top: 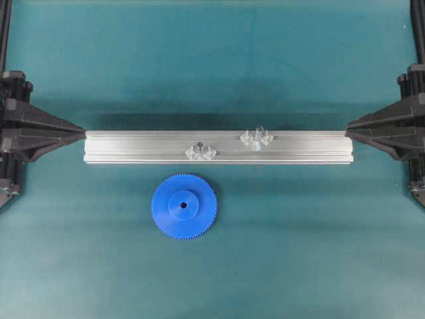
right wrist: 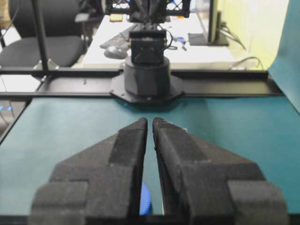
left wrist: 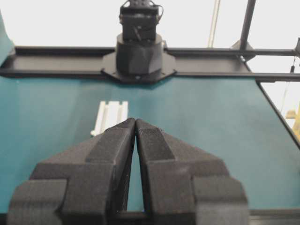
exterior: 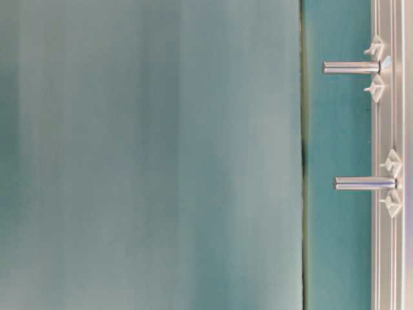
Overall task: Find the location of the shaft and insert the large gear.
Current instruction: 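Move the left gripper over the blue gear's hub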
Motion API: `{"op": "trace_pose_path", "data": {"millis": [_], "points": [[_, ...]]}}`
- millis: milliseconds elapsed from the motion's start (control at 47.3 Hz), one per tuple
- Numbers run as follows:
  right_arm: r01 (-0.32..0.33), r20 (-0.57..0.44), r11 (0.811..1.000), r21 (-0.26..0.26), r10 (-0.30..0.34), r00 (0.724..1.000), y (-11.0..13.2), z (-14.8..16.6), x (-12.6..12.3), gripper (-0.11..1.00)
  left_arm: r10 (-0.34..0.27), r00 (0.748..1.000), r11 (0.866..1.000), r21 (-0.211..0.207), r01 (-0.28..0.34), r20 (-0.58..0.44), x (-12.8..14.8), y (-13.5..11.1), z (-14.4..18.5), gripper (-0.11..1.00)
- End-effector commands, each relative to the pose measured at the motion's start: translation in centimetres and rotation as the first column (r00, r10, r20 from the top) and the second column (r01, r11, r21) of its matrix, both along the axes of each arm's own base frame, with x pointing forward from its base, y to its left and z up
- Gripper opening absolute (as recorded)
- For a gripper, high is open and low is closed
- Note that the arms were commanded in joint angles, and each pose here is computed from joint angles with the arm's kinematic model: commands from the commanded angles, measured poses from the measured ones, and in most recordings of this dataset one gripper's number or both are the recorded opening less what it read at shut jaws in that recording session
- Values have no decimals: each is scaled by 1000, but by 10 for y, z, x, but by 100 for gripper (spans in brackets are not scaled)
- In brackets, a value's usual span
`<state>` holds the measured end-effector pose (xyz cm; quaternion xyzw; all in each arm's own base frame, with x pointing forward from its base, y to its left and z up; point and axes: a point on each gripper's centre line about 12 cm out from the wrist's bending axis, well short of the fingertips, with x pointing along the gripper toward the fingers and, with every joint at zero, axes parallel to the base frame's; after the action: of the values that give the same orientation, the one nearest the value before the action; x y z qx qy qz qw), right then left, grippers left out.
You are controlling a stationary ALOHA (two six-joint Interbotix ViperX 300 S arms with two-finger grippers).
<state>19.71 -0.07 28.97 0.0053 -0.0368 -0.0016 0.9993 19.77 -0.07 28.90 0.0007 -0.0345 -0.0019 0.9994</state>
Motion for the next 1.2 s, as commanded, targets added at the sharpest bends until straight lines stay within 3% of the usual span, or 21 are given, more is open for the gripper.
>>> {"op": "trace_pose_path", "data": {"millis": [0, 63, 127, 254, 571, 782, 993, 1184], "points": [[14, 0, 1000, 4, -14, 1000, -3, -1, 2, 16, -6, 1000, 1000, -12, 6, 21, 4, -1, 9, 11], [25, -6, 999, 28, -25, 1000, -5, -5, 0, 15, -7, 1000, 1000, -29, 7, 14, 4, -1, 7, 5], [33, -20, 998, 45, -32, 999, -6, -11, -2, 6, -7, 1000, 999, -34, 7, 1, 5, -1, 5, -1], [41, -29, 997, 63, -40, 999, -8, -14, -4, -2, -8, 999, 999, -35, 7, -32, 10, -1, 3, -1], [57, -152, 995, 79, -45, 987, -9, -28, -4, -2, -33, 981, 999, -38, 26, -189, 34, -7, -14, -1], [65, -232, 993, 102, -39, 972, -9, -37, -5, -2, -37, 961, 995, -98, 10, -276, 47, -8, -17, -1], [73, -254, 989, 128, -38, 967, -9, -41, -7, -2, -38, 948, 997, -81, 13, -317, 59, -9, -13, -1], [75, -267, 989, 128, -39, 963, -9, -44, -7, -2, -53, 914, 998, -49, 37, -403, 78, -15, -24, -1]]}}
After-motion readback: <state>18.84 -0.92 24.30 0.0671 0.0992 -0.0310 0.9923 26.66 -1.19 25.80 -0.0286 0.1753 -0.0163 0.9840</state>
